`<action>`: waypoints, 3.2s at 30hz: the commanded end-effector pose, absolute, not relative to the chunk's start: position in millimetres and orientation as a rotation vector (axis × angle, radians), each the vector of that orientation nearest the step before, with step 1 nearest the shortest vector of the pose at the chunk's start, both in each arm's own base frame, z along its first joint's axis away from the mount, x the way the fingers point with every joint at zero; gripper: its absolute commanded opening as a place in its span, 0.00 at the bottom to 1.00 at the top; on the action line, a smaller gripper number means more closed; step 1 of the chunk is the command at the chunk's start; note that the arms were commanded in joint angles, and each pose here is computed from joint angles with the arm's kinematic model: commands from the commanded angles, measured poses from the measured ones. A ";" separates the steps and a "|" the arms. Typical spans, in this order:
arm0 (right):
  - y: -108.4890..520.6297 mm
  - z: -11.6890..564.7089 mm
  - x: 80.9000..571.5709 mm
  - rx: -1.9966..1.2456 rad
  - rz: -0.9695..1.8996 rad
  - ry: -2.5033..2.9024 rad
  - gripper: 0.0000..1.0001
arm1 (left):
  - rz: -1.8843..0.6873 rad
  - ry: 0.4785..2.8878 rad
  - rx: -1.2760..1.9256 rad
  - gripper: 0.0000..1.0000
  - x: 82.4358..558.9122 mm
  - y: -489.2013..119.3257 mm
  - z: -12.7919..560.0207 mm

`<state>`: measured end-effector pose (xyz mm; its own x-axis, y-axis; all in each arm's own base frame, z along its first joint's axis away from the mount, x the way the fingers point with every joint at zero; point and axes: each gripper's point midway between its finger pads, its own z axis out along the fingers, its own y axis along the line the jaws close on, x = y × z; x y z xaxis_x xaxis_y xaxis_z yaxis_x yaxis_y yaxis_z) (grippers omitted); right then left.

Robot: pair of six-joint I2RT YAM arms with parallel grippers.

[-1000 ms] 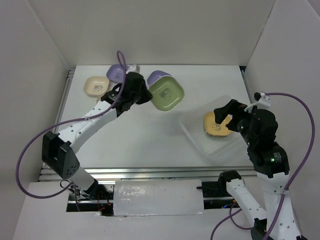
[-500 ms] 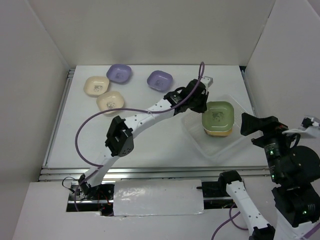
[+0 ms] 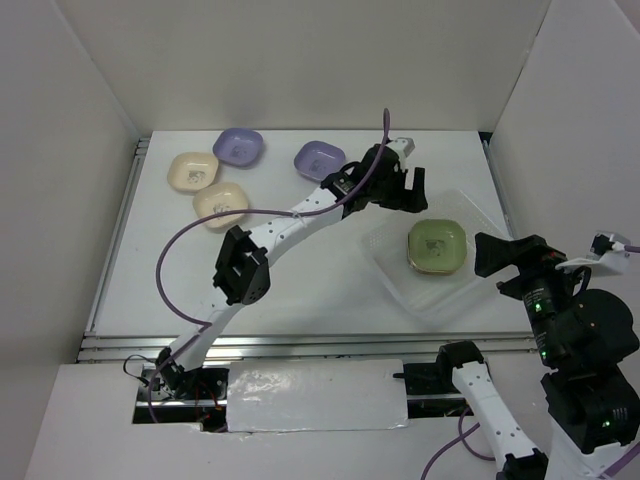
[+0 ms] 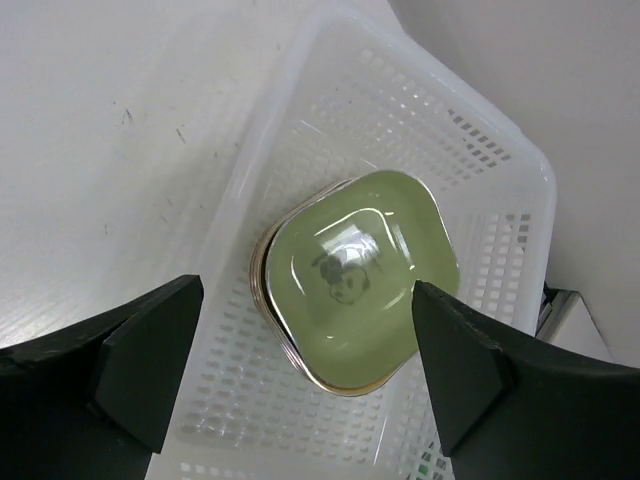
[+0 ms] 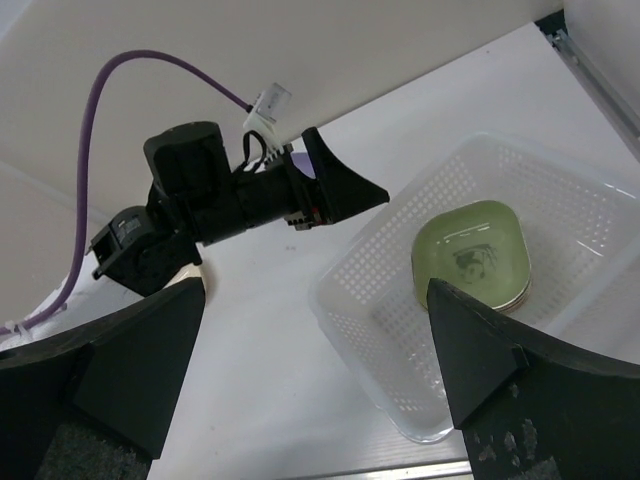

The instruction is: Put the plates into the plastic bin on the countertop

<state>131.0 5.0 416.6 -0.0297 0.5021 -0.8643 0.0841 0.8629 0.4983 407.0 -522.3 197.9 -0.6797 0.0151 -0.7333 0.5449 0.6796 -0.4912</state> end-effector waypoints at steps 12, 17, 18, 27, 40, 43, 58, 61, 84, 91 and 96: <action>43.8 388.5 165.6 0.321 0.492 1.673 1.00 | -0.445 2.005 -0.618 0.99 402.2 -202.5 327.6; 58.9 358.9 191.7 0.304 0.556 1.742 1.00 | -0.291 2.002 -1.025 0.99 397.6 -38.6 240.5; 64.2 356.8 192.9 0.288 0.583 1.752 1.00 | -0.313 1.982 -1.092 0.99 401.0 -7.3 234.0; 75.0 348.4 200.3 0.259 0.636 1.766 1.00 | -0.271 2.160 -1.208 0.99 452.6 55.6 138.6; 77.5 355.5 194.9 0.233 0.649 1.741 1.00 | -0.182 2.353 -1.213 0.71 467.9 31.8 45.1; 75.7 357.2 193.0 0.238 0.641 1.738 1.00 | -0.183 2.374 -1.213 0.41 461.4 24.1 37.2; 60.3 372.8 192.4 0.300 0.566 1.712 1.00 | -0.609 2.146 -0.382 0.00 381.6 -233.3 247.4; 50.4 384.2 188.2 0.339 0.523 1.691 1.00 | -0.749 2.094 -0.200 0.00 353.8 -311.3 283.4; 7.6 428.7 131.6 0.450 0.372 1.542 1.00 | -0.813 2.299 -0.019 0.76 359.2 -532.6 177.0; 14.3 428.8 138.8 0.426 0.400 1.544 1.00 | -0.858 2.155 0.044 0.99 337.4 -511.5 264.1; 35.2 417.3 154.0 0.338 0.480 1.572 1.00 | -0.615 2.032 -0.318 0.99 373.5 -356.7 324.9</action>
